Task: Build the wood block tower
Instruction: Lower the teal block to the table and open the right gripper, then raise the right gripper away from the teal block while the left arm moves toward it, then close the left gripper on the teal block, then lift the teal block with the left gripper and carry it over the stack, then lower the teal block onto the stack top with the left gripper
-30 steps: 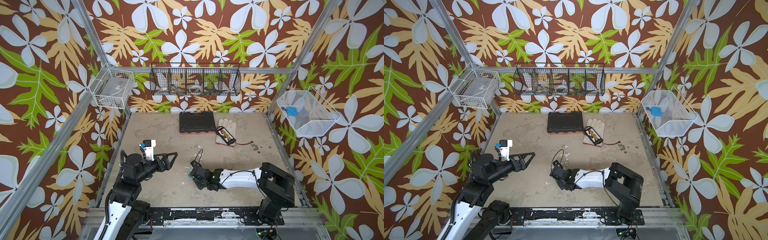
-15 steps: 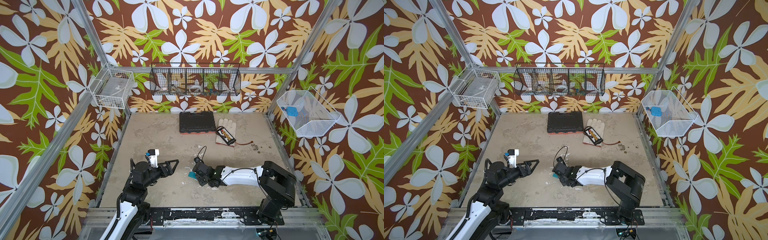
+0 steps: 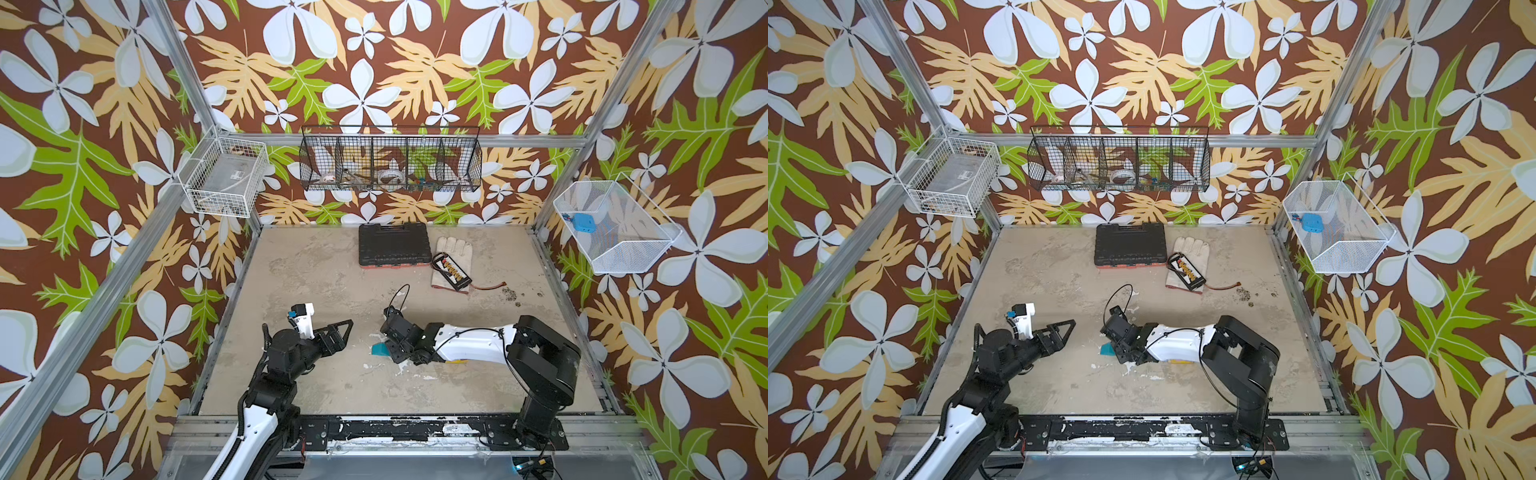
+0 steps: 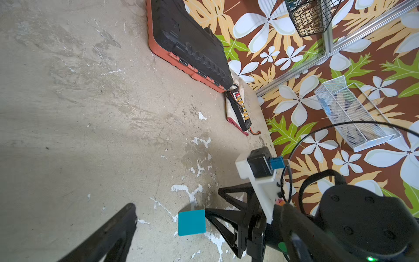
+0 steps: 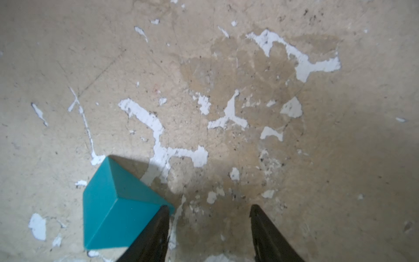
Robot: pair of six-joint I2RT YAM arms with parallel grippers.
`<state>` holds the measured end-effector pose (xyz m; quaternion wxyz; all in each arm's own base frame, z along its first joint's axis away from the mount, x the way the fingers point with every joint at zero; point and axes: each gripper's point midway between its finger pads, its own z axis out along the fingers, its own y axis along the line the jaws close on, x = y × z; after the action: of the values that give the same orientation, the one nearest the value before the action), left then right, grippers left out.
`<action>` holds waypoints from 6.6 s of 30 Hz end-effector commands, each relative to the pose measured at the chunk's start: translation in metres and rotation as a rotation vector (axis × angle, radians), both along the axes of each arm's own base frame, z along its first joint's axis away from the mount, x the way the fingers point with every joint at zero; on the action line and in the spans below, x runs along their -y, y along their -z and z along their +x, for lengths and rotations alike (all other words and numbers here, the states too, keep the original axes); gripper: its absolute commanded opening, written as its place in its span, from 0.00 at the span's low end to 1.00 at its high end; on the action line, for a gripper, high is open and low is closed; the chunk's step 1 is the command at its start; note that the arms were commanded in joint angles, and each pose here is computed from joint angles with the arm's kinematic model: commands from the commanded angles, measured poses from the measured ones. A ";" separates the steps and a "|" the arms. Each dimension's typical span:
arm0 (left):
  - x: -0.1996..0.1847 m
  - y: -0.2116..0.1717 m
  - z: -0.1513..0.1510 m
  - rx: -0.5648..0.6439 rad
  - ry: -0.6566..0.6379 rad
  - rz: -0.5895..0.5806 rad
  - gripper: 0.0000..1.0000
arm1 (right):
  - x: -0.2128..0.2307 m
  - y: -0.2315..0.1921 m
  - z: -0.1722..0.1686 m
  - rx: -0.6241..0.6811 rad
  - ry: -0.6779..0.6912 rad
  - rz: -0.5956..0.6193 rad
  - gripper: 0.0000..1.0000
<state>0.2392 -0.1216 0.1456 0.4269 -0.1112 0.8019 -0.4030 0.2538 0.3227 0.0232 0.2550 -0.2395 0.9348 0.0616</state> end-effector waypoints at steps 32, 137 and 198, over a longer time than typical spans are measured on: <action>0.104 0.059 -0.018 0.049 0.331 0.197 0.99 | 0.081 -0.157 -0.044 0.275 0.082 0.220 0.71; 0.234 -0.086 -0.006 0.641 0.576 0.515 0.00 | 0.210 -0.144 -0.004 0.313 0.434 0.333 0.61; 0.345 0.018 -0.037 0.449 1.073 0.816 0.00 | 0.270 -0.088 0.026 0.140 0.638 0.334 0.53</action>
<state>0.1999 -0.4647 0.1230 0.3239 0.5538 0.7296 -0.2370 0.2767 0.0524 0.1087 0.3534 0.1087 0.9222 0.1131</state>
